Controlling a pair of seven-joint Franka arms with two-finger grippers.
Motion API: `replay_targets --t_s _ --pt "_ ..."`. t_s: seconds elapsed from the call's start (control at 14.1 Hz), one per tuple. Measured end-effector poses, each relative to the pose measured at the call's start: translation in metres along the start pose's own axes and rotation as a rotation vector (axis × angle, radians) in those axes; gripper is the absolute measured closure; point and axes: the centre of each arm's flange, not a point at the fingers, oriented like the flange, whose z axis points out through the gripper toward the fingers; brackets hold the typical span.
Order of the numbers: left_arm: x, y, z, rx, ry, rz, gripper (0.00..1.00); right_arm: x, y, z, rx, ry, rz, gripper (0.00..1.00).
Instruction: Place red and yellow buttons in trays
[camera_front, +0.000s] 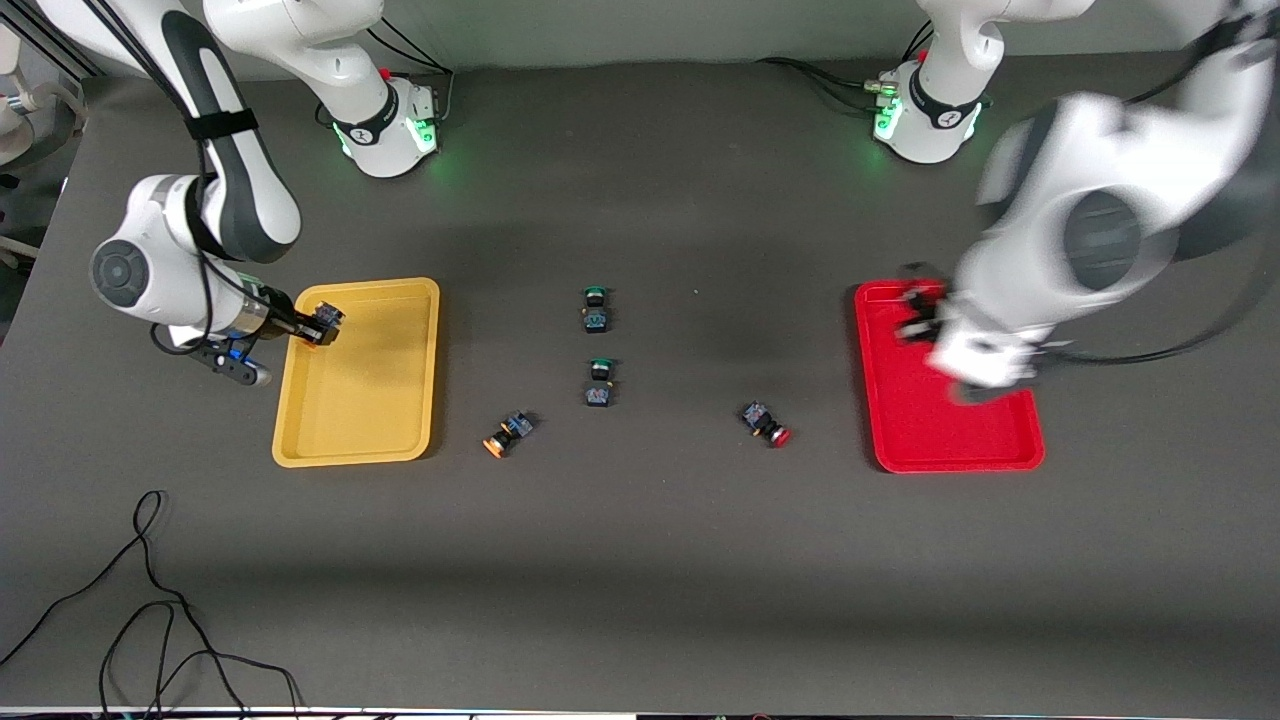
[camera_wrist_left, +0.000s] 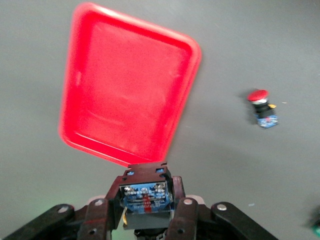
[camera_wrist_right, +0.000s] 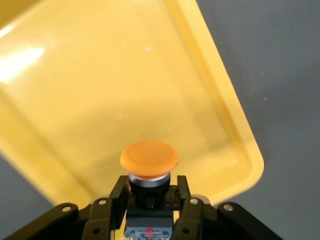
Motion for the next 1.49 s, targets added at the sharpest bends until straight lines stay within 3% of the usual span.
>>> replay_targets --t_s 0.14,0.28,0.5,0.71,1.06,1.13,1.35,1.49 --pt "-0.002 -0.054 -0.001 -0.018 0.007 0.051 0.58 -0.009 0.01 0.03 0.014 0.018 0.023 0.57" --pt "-0.015 -0.065 0.021 -0.026 0.026 0.073 0.58 -0.012 0.007 0.049 0.023 0.019 0.041 0.57" --pt "-0.011 -0.054 0.093 -0.032 0.051 0.087 0.58 -0.013 -0.003 0.061 0.023 0.034 0.038 0.57" --pt "0.019 -0.049 0.188 -0.021 0.027 0.072 0.58 -0.014 -0.009 0.067 0.035 0.029 0.051 0.56" --pt "0.025 -0.053 0.316 -0.008 0.005 0.059 0.58 -0.007 -0.02 0.056 0.052 0.056 0.04 0.13" --pt "0.022 -0.054 0.32 -0.004 -0.004 0.06 0.51 -0.003 -0.027 0.047 0.061 0.065 0.032 0.02" --pt "0.018 -0.048 0.287 0.002 -0.022 0.068 0.2 0.014 -0.073 -0.004 0.107 0.095 -0.012 0.0" --pt "0.016 -0.022 0.217 -0.004 -0.032 0.053 0.0 0.02 -0.12 -0.048 0.156 0.136 -0.015 0.0"
